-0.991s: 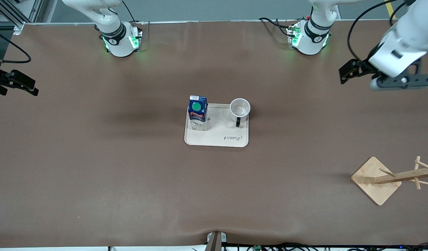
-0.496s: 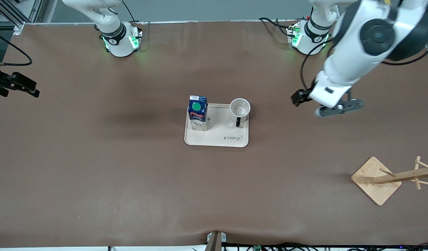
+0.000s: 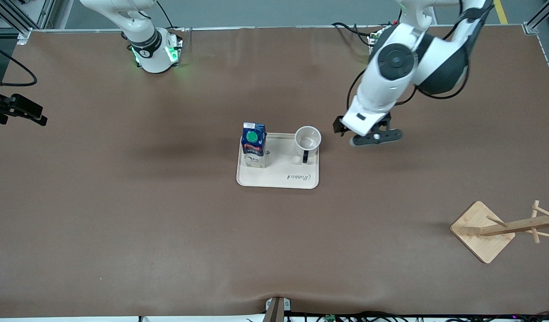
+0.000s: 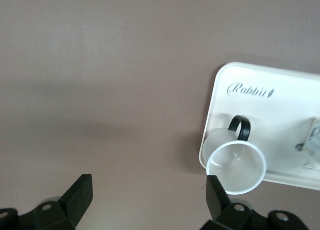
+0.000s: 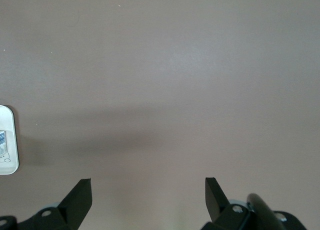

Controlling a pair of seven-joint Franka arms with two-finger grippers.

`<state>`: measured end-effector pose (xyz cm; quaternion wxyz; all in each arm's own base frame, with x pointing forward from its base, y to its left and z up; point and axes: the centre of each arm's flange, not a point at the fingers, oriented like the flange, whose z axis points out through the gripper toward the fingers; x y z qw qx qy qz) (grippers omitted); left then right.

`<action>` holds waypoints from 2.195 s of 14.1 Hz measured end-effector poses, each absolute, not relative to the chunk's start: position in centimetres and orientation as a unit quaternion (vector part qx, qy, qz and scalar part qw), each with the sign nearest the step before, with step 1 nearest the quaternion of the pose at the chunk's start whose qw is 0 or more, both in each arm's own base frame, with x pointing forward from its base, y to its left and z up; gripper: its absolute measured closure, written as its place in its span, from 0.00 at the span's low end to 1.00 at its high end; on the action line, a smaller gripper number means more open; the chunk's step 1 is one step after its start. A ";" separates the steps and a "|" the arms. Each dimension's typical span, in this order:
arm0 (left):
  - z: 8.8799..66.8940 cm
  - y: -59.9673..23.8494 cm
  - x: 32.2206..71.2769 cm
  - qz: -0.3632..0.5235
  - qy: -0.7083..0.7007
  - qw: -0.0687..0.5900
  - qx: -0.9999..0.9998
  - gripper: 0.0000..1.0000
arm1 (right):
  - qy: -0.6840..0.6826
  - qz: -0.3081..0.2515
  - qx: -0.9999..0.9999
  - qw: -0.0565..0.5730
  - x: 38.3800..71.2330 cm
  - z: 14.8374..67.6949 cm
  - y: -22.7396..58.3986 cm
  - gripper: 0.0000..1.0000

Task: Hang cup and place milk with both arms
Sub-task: 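Reach the left gripper toward the white mug on the tray, then grasp the white mug rim with the left gripper on the tray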

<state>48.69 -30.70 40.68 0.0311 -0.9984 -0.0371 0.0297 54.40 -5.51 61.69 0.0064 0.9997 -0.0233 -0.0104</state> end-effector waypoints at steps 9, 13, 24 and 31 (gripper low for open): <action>30.8 -34.9 48.1 0.058 0.039 0.035 -0.997 0.26 | -0.023 -0.010 1.000 0.006 54.4 61.7 -5.5 0.00; 28.0 -36.1 47.7 0.069 0.049 0.020 -0.996 0.28 | -0.023 -0.010 1.000 0.006 54.4 61.7 -5.5 0.00; 24.2 -38.0 45.4 0.070 0.071 -0.004 -0.995 0.37 | -0.023 -0.010 1.000 0.006 54.4 61.7 -5.5 0.00; 23.6 -38.0 45.3 0.071 0.073 -0.006 -0.995 0.90 | -0.023 -0.016 1.000 0.006 54.7 61.1 -5.5 0.00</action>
